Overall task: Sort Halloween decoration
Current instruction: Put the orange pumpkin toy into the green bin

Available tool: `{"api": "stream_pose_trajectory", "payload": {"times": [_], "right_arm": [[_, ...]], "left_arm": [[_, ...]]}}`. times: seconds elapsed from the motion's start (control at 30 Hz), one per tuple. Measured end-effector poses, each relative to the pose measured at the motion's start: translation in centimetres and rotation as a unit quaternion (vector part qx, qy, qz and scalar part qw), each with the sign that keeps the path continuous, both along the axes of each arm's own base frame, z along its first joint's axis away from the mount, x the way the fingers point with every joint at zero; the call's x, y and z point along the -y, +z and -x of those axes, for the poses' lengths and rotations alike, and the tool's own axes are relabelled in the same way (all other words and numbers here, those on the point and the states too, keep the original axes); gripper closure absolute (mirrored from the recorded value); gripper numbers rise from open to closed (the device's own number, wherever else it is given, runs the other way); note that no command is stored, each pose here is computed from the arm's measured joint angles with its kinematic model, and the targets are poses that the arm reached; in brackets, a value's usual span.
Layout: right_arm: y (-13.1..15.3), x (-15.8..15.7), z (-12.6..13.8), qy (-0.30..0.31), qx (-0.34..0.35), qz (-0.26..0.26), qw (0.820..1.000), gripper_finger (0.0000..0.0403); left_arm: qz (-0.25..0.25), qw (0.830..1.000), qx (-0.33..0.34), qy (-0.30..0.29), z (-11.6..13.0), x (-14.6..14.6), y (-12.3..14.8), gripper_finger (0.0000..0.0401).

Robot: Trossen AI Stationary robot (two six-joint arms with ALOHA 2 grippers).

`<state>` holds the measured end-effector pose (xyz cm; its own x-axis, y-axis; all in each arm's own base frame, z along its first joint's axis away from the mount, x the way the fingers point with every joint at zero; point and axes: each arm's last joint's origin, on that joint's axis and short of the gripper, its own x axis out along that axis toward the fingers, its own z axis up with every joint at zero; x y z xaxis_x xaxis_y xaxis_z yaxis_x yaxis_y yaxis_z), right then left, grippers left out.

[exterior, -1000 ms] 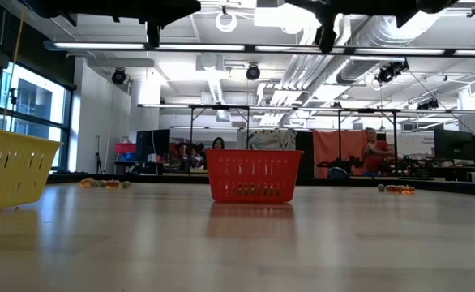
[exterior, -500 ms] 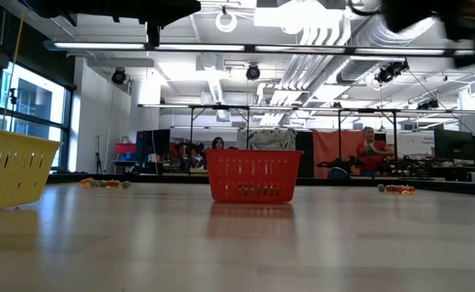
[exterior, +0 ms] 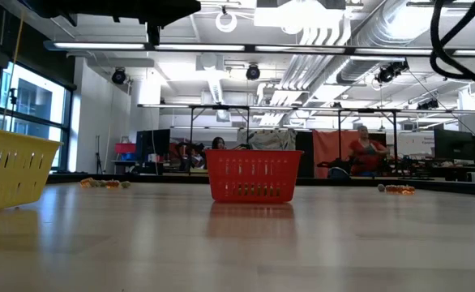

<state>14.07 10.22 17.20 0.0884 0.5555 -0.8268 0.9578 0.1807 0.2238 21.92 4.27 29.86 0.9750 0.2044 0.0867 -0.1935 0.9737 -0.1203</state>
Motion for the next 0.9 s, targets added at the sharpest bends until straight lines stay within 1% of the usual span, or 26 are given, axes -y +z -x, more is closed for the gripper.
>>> {"api": "stream_pose_trajectory", "payload": {"times": [0.1, 0.17, 0.4, 0.53, 0.63, 0.7, 0.77, 0.83, 0.9], "right_arm": [[-0.1, 0.1, -0.1, 0.000, 0.013, 0.012, 1.000, 0.0312], [-0.1, 0.1, -0.1, -0.001, 0.020, 0.017, 1.000, 0.0302], [0.0, 0.0, -0.1, 0.029, 0.036, 0.015, 0.999, 0.0228], [0.3, -0.1, -0.2, 0.049, 0.057, -0.003, 0.997, 0.0194], [1.6, -0.3, -0.4, 0.074, 0.109, -0.026, 0.991, 0.0183], [3.1, -0.3, -0.6, 0.080, 0.165, -0.029, 0.983, 0.0182], [4.8, -0.1, -0.9, 0.073, 0.239, -0.019, 0.968, 0.0181], [6.5, 0.5, -1.4, 0.048, 0.323, 0.012, 0.945, 0.0181], [8.0, 1.3, -2.0, 0.014, 0.406, 0.064, 0.912, 0.0181]], "left_arm": [[0.000, 1.000, 0.000, 0.000, 0.0, 0.0, 0.0, 0.0400], [0.000, 1.000, 0.000, 0.000, 0.0, 0.0, 0.0, 0.0400], [0.000, 1.000, 0.000, 0.000, 0.0, 0.0, 0.0, 0.0400], [0.000, 1.000, 0.000, 0.000, 0.0, 0.0, 0.0, 0.0400], [0.000, 1.000, 0.000, 0.000, 0.0, 0.0, 0.0, 0.0400], [0.000, 1.000, 0.000, 0.000, 0.0, 0.0, 0.0, 0.0400], [0.000, 1.000, 0.000, 0.000, 0.0, 0.0, 0.0, 0.0400], [0.000, 1.000, 0.000, 0.000, 0.0, 0.0, 0.0, 0.0400], [0.000, 1.000, 0.000, 0.000, 0.0, 0.0, 0.0, 0.0400]]}}
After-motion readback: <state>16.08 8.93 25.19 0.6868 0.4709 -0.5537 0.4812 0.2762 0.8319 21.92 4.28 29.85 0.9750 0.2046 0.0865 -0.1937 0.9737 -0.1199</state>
